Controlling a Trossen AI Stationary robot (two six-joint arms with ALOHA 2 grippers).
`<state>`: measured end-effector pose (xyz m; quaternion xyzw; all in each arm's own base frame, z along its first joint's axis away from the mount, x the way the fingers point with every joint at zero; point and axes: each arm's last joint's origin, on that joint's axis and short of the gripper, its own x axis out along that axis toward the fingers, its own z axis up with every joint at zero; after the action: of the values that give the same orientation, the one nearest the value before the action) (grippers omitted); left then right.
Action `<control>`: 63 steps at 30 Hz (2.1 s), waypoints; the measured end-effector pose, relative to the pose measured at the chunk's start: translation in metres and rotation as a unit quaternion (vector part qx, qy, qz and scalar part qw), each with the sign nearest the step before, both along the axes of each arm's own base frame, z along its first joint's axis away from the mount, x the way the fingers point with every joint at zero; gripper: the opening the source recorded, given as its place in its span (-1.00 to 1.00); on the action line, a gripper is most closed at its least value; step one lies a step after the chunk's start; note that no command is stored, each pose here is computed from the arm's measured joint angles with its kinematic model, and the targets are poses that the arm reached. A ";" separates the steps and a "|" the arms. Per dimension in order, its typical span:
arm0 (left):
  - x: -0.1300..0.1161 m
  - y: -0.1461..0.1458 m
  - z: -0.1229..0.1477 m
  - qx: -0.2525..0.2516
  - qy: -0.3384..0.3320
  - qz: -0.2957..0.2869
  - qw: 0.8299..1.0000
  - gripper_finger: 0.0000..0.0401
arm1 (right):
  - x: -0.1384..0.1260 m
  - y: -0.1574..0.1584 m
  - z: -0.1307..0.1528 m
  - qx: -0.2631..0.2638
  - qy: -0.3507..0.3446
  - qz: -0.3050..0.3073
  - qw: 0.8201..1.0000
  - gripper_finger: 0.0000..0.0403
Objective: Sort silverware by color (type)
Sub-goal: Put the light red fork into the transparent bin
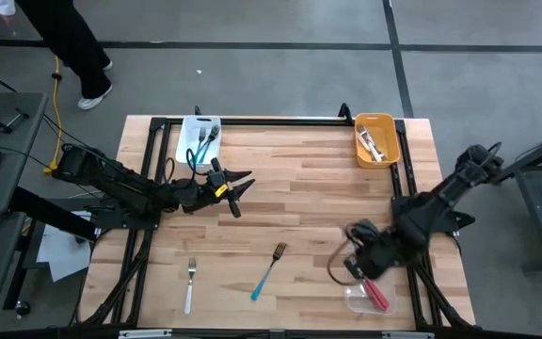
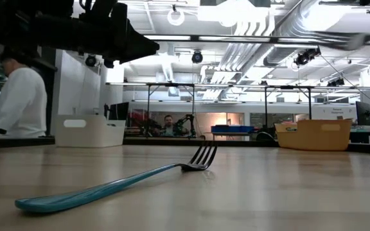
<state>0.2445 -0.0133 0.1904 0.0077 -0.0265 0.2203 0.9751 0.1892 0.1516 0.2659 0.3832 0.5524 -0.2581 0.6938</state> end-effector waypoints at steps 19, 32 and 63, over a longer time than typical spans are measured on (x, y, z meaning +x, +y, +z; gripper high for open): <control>0.000 0.000 -0.001 -0.004 0.002 0.000 1.000 -0.45 | -0.044 0.068 -0.058 0.088 0.050 -0.051 0.994 -0.84; 0.000 0.000 -0.006 -0.012 0.023 -0.001 1.000 -0.45 | -0.044 0.066 -0.060 0.074 0.058 -0.030 0.995 -0.68; 0.002 -0.006 -0.016 -0.021 0.072 -0.106 0.992 -0.45 | -0.023 0.059 -0.070 0.183 0.050 0.064 0.980 -1.00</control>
<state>0.2460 -0.0194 0.1748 0.0006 0.0476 0.1149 0.9922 0.1658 0.2110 0.1954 0.4536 0.6481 -0.1265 0.5985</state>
